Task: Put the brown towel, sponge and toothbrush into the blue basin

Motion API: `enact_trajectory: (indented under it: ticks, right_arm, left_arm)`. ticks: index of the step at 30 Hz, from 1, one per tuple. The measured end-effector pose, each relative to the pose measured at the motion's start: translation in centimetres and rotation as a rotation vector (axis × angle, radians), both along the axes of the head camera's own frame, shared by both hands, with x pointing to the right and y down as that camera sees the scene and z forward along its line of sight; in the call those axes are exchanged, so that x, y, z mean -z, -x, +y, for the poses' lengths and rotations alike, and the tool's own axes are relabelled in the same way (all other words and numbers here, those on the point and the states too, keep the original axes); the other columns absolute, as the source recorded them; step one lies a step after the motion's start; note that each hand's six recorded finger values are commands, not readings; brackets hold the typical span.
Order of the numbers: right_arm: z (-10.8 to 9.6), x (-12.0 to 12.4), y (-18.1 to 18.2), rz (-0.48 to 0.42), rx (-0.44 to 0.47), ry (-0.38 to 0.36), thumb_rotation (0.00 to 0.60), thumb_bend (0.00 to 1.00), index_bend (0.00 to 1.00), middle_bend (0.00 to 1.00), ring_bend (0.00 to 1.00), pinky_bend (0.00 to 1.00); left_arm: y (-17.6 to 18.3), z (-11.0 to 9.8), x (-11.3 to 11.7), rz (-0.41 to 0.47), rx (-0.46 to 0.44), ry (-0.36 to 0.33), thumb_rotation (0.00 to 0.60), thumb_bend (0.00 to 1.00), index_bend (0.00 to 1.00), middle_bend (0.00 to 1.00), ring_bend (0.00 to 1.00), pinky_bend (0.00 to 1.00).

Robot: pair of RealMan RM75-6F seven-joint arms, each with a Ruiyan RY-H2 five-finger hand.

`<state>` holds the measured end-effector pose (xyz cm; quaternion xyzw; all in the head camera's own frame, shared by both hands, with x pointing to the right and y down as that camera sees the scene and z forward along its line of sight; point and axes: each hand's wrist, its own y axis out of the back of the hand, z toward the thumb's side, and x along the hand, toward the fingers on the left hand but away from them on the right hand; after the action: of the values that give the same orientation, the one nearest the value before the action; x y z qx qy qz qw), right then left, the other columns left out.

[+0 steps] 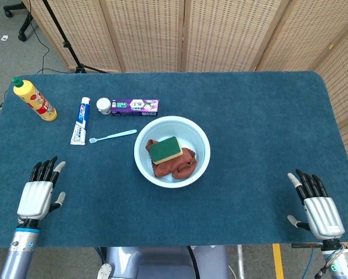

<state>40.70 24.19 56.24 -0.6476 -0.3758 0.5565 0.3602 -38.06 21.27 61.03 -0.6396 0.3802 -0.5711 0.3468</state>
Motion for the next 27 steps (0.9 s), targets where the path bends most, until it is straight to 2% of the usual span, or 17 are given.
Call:
enact_trajectory:
  ticks: [12,19,27]
  right_arm:
    - [0.0,0.1,0.0,-0.004,-0.003,-0.004,0.600,0.10,0.01,0.00,0.00,0.00]
    - [0.0,-0.1,0.1,-0.003,0.003,0.002,0.600,0.10,0.01,0.00,0.00,0.00]
    - [0.0,-0.4,-0.1,0.001,-0.003,0.011,0.600,0.10,0.01,0.00,0.00,0.00]
  left_arm:
    - [-1.8,-5.6,-0.1,-0.005,-0.027,0.031,0.600,0.35,0.33,0.00,0.00,0.00]
    - [-3.2,-9.9,-1.0,-0.020,-0.018,0.068,0.600,0.35,0.36,0.00,0.00,0.00]
    - [-3.7,-14.1,-2.7,-0.086,0.011,0.038,0.600,0.38,0.37,0.00,0.00,0.00]
